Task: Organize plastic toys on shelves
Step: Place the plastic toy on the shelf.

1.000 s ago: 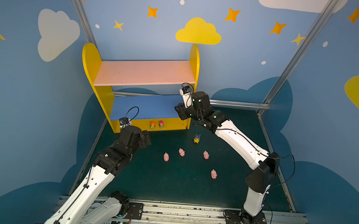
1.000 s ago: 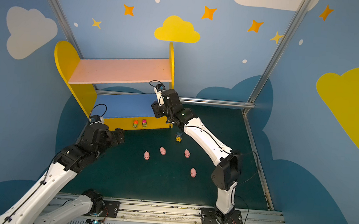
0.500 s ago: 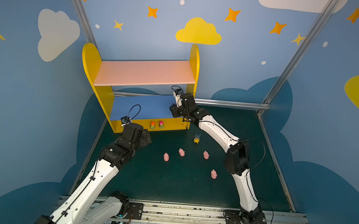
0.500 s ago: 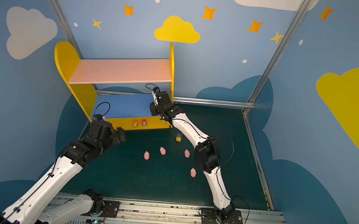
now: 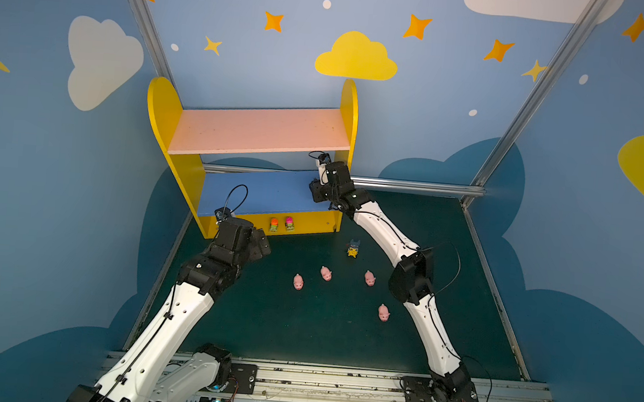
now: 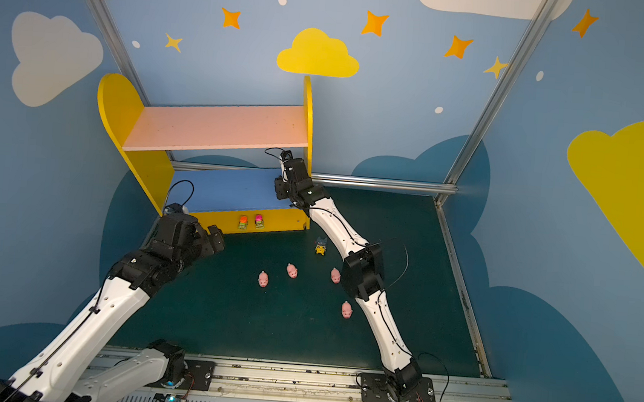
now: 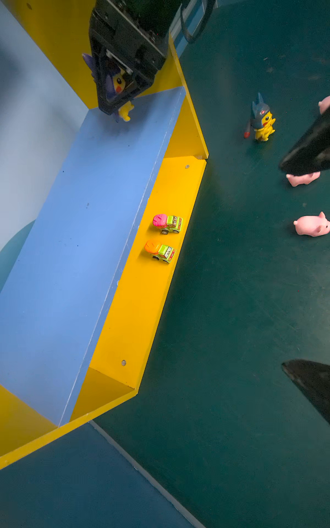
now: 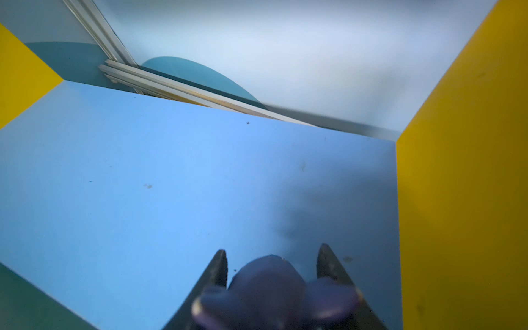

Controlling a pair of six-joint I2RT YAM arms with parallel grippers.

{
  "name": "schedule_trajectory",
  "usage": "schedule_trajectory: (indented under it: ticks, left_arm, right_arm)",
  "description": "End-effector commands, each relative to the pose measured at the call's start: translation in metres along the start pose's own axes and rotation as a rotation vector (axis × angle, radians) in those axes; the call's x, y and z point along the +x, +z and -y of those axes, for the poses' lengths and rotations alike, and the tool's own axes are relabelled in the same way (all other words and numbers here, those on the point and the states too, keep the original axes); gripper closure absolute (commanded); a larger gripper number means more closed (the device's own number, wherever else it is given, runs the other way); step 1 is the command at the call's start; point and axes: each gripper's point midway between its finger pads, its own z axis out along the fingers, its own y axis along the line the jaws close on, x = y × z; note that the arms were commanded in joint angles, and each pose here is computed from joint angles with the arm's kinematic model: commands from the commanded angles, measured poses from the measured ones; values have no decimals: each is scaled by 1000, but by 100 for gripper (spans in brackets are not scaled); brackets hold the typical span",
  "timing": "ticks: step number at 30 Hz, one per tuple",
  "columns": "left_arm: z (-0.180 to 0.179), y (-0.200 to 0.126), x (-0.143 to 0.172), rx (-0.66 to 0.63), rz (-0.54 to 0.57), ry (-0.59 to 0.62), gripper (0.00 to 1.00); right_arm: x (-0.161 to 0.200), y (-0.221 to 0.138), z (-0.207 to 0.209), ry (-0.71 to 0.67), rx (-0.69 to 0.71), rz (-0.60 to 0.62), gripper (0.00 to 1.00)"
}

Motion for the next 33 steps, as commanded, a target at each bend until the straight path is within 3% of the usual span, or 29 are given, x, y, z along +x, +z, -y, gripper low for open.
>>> schedule_trajectory:
  ticks: [1, 10, 33]
  left_arm:
    - [-1, 4, 4, 4, -13, 5, 0]
    - [0, 3, 5, 8, -14, 9, 0]
    - [-3, 2, 5, 7, -2, -4, 0]
  right_arm:
    - [1, 3, 3, 4, 19, 0, 80]
    - [13, 9, 11, 53, 26, -36, 79]
    - [25, 0, 11, 24, 62, -30, 76]
